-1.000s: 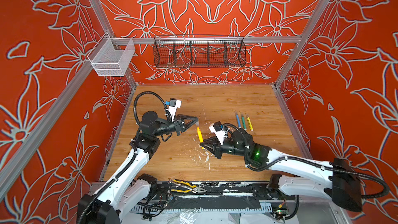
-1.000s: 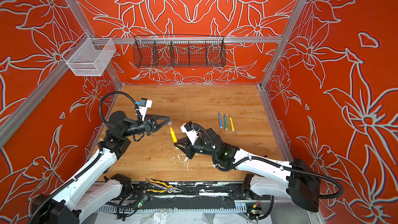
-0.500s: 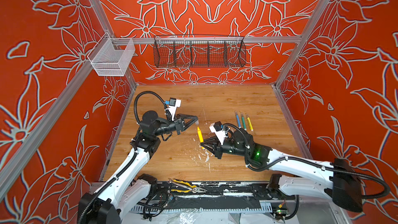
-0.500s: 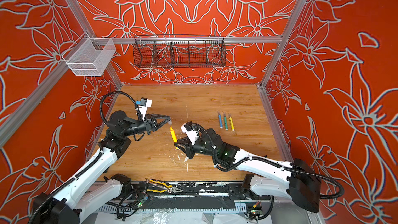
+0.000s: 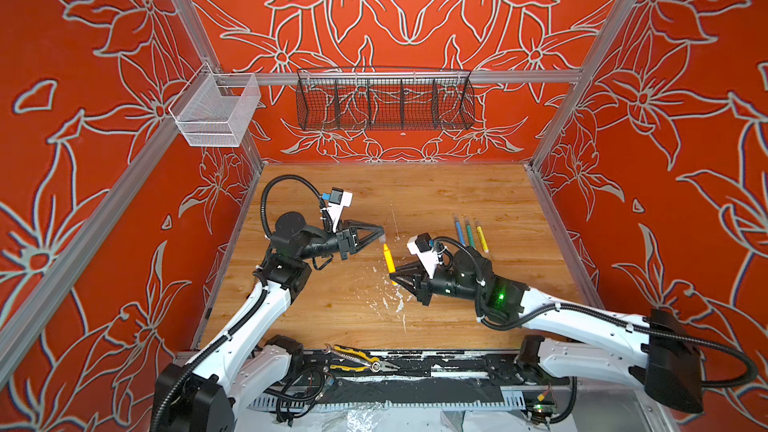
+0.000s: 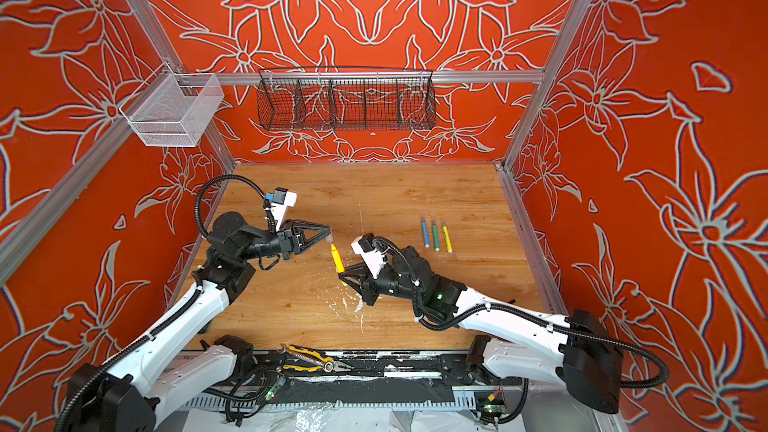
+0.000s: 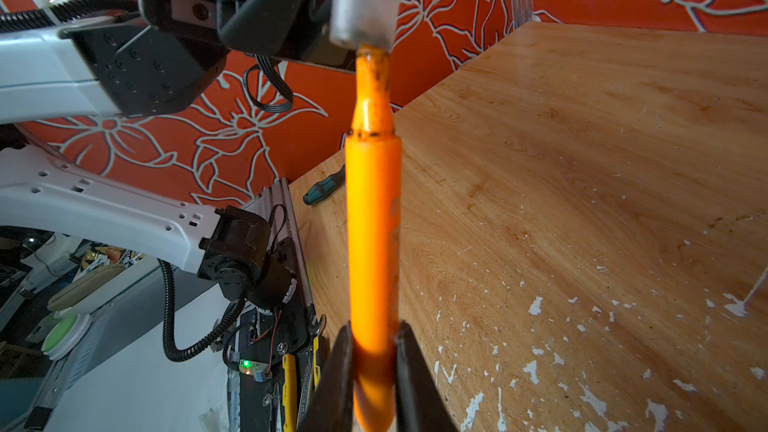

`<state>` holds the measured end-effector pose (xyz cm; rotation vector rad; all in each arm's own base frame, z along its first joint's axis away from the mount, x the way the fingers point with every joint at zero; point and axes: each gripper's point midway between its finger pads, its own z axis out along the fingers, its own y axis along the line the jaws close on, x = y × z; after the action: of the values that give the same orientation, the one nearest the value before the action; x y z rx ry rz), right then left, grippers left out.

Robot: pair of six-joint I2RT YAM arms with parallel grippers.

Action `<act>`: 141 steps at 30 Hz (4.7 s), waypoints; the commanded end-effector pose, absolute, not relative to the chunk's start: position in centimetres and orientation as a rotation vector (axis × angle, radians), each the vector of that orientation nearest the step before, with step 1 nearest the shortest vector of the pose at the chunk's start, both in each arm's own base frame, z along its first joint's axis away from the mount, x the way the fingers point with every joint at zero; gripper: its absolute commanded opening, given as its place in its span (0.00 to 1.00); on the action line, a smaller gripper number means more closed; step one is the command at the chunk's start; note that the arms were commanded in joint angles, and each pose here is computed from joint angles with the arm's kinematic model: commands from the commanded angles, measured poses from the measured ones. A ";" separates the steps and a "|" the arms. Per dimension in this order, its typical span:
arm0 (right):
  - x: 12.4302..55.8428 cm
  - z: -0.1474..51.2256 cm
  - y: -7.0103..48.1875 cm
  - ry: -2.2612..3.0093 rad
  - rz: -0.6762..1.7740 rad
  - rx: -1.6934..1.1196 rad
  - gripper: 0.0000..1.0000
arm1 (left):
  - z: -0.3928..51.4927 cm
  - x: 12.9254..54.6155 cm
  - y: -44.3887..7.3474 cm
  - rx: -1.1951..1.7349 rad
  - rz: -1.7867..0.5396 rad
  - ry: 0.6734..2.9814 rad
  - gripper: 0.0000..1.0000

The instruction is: Insert the pens into the pen caps

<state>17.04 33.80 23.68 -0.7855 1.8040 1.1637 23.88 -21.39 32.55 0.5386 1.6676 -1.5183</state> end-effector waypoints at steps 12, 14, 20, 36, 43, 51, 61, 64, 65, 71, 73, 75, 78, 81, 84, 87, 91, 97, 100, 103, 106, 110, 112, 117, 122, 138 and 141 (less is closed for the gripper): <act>17.8 26.5 33.3 1.722 1.141 -0.770 0.00 | 31.8 23.7 -22.8 0.598 -1.576 1.691 0.00; 17.8 26.7 33.4 1.714 1.141 -0.773 0.00 | 31.6 23.9 -22.9 0.592 -1.563 1.702 0.00; 18.4 27.4 33.3 1.683 1.116 -0.749 0.00 | 30.8 23.2 -23.5 0.621 -1.536 1.750 0.00; 18.5 31.7 31.5 1.543 1.130 -0.689 0.00 | 32.9 17.8 -24.9 0.898 -1.633 1.616 0.00; 15.7 33.3 31.7 1.452 1.234 -0.828 0.00 | 32.7 17.4 -26.0 0.974 -1.718 1.663 0.00; 16.8 33.4 30.9 1.449 1.116 -0.813 0.00 | 31.7 16.3 -26.5 1.029 -1.634 1.773 0.00; 17.3 33.8 29.3 1.461 1.048 -0.745 0.00 | 30.7 18.1 -25.6 0.942 -1.399 1.859 0.00; 16.8 34.4 29.5 1.431 1.083 -0.755 0.00 | 31.6 17.7 -25.7 0.903 -1.461 1.752 0.04; 16.7 34.4 29.7 1.435 1.092 -0.765 0.00 | 31.8 17.7 -25.7 0.899 -1.476 1.736 0.04; 16.8 34.3 30.2 1.449 1.109 -0.774 0.00 | 32.4 17.4 -26.1 0.904 -1.530 1.713 0.54; 17.0 34.1 30.3 1.461 1.102 -0.771 0.00 | 32.7 17.7 -25.7 0.876 -1.484 1.707 0.81; 17.1 33.9 30.2 1.466 1.100 -0.767 0.00 | 33.2 18.1 -25.0 0.826 -1.417 1.688 0.99; 17.1 33.6 30.2 1.478 1.098 -0.767 0.00 | 33.6 18.6 -24.1 0.766 -1.346 1.658 0.97; 16.9 33.2 30.6 1.498 1.110 -0.795 0.00 | 33.9 19.1 -24.0 0.751 -1.324 1.660 0.97; 16.5 32.5 31.4 1.539 1.138 -0.847 0.00 | 34.7 19.2 -24.1 0.759 -1.331 1.622 0.99; 15.9 32.4 32.3 1.554 1.201 -0.889 0.00 | 35.1 19.6 -24.5 0.775 -1.333 1.600 0.99; 15.0 32.7 33.4 1.553 1.289 -0.935 0.00 | 35.4 20.2 -24.8 0.791 -1.335 1.585 0.84; 15.2 32.3 33.7 1.607 1.299 -0.936 0.00 | 35.3 20.3 -25.0 0.810 -1.324 1.592 0.42; 15.1 32.0 33.8 1.634 1.291 -0.950 0.00 | 35.2 20.2 -24.9 0.818 -1.315 1.599 0.26; 15.2 32.0 33.8 1.633 1.291 -0.946 0.00 | 35.2 20.1 -24.8 0.819 -1.309 1.597 0.08; 15.4 32.6 34.0 1.603 1.305 -0.934 0.00 | 35.0 20.0 -24.9 0.823 -1.321 1.603 0.00; 15.5 34.1 34.8 1.547 1.333 -0.938 0.23 | 35.1 19.7 -24.9 0.820 -1.342 1.594 0.00; 15.7 34.6 35.2 1.531 1.339 -0.942 0.32 | 35.4 19.5 -24.9 0.817 -1.356 1.576 0.00; 16.4 34.8 36.5 1.517 1.348 -0.953 0.39 | 36.0 19.1 -24.9 0.817 -1.398 1.540 0.00; 16.8 34.2 36.8 1.532 1.345 -0.949 0.15 | 36.2 18.9 -24.7 0.815 -1.390 1.534 0.00; 16.1 33.4 36.8 1.554 1.363 -0.988 0.00 | 38.2 21.0 -21.8 0.666 -1.342 1.522 0.89; 15.8 33.0 36.9 1.567 1.378 -1.004 0.00 | 38.5 21.6 -21.2 0.654 -1.314 1.536 0.92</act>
<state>16.67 36.77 32.62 -0.9558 1.5904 1.3489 21.85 -21.64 36.82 0.6417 1.5724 -1.3271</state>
